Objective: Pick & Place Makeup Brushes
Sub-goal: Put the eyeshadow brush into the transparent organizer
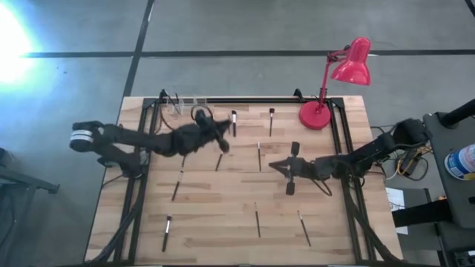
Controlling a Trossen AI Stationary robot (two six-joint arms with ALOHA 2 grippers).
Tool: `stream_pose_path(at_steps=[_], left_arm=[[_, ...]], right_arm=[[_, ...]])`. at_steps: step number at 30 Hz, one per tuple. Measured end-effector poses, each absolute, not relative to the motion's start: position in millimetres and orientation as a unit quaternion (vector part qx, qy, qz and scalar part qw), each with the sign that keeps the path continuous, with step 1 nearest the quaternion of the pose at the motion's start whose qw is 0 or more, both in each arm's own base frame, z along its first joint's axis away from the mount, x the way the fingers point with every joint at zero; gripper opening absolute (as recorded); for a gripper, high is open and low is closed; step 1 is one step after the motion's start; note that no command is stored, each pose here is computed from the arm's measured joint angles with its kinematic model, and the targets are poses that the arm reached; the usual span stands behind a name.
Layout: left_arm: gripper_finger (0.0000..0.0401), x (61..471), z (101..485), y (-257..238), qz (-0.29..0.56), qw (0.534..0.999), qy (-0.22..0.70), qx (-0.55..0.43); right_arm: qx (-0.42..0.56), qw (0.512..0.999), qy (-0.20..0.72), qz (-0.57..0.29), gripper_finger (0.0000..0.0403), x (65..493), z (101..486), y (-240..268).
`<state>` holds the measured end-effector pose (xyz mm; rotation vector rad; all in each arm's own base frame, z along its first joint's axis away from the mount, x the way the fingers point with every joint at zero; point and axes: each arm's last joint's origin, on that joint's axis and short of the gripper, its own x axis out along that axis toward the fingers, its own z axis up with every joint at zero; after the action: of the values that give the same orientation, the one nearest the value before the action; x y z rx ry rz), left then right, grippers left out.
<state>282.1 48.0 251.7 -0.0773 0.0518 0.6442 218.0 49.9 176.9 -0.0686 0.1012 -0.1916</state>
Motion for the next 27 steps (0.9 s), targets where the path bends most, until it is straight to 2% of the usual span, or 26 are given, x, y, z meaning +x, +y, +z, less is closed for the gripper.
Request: stream_pose_path(at_steps=[6,14,23,27], left_arm=[[0.0012,253,250,99,0.411,0.908,0.07,-0.041],[0.0012,207,251,154,0.53,0.843,0.06,-0.072],[0.0012,175,246,187,0.655,0.749,0.067,-0.072],[0.0012,167,244,194,0.673,0.732,0.063,-0.085]], right_arm=[[-0.032,0.99,0.041,-0.129,0.0008,208,166,31],[-0.031,0.986,0.036,-0.162,0.0008,200,161,14],[-0.035,0.985,0.023,-0.168,0.0008,201,168,12],[-0.035,0.985,0.024,-0.168,0.0008,201,168,12]])
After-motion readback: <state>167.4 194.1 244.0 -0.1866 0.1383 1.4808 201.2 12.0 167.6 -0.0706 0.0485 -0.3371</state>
